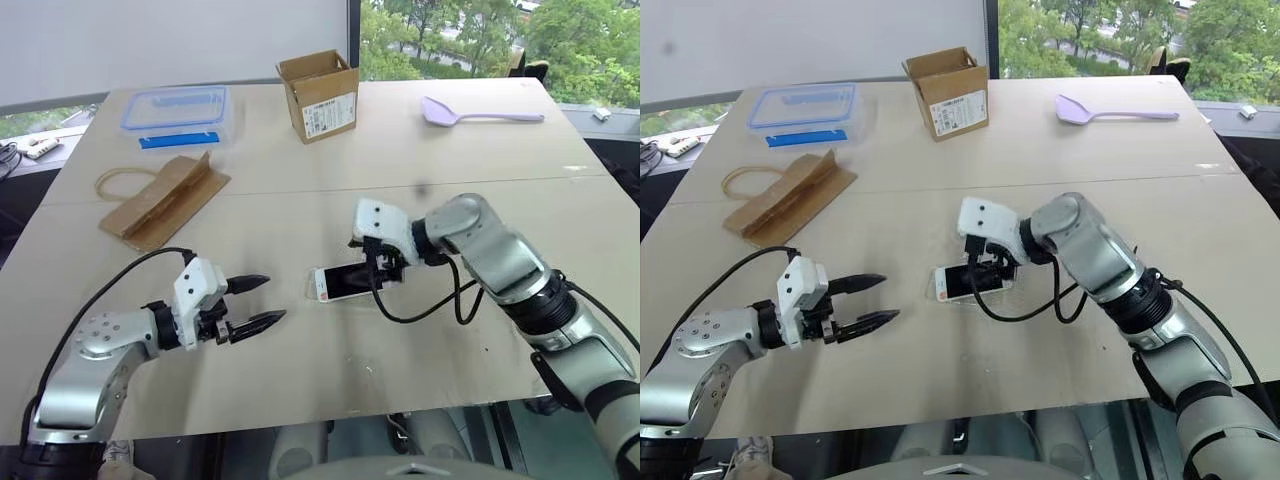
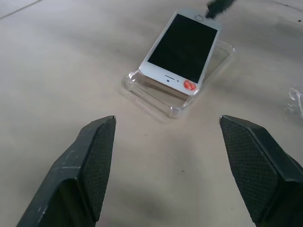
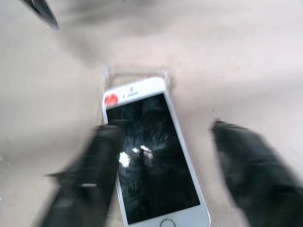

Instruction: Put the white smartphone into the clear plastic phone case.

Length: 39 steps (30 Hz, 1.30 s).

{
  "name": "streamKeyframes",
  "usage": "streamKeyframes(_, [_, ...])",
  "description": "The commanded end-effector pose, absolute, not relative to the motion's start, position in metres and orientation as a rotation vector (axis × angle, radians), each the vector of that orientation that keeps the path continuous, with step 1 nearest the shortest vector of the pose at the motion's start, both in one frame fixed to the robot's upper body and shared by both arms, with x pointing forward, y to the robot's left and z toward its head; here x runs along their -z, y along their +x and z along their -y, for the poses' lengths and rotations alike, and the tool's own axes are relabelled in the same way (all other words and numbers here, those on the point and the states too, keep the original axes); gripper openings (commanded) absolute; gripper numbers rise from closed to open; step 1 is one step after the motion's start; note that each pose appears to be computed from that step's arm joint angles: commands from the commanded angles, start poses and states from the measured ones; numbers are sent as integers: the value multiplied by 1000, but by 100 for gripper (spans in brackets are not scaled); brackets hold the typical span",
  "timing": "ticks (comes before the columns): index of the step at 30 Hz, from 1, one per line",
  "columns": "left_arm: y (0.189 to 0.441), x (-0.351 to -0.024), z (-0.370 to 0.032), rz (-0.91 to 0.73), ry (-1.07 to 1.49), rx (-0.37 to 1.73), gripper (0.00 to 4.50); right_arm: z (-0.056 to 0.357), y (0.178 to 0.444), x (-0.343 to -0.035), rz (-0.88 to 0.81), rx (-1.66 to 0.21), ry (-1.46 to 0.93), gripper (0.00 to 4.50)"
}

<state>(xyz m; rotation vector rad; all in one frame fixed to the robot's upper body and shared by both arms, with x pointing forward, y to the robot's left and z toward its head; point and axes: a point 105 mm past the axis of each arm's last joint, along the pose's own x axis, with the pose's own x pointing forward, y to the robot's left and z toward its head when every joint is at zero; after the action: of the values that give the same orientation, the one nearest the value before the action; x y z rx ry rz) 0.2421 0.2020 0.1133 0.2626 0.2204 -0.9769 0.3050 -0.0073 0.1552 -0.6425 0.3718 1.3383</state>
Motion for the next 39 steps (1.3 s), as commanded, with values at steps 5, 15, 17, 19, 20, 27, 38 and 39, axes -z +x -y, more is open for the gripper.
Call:
streamKeyframes(5, [245, -120, -197, -184, 284, 986, 355, -14, 316, -157, -266, -1276, -583, 5])
streamKeyframes(15, [241, -117, -192, -187, 276, 990, 355, 8, 350, -143, -217, -1172, -786, 5])
streamKeyframes(17, [242, -117, -191, -186, 277, 990, 355, 16, 342, -131, -273, -1261, -842, 5])
streamKeyframes(19, [243, -118, -191, -185, 279, 989, 355, 19, 327, -130, -319, -1364, -817, 5])
streamKeyframes(20, [243, -118, -192, -184, 279, 988, 355, 20, 322, -131, -326, -1394, -805, 5])
streamKeyframes(27, [241, -117, -192, -188, 275, 982, 355, 23, 314, -132, -317, -1417, -816, 5])
streamKeyframes(38, [241, -116, -195, -198, 272, 983, 355, -9, 308, -157, -257, -1429, -498, 5])
streamKeyframes(39, [240, -116, -196, -200, 272, 984, 355, -14, 307, -152, -266, -1431, -495, 5])
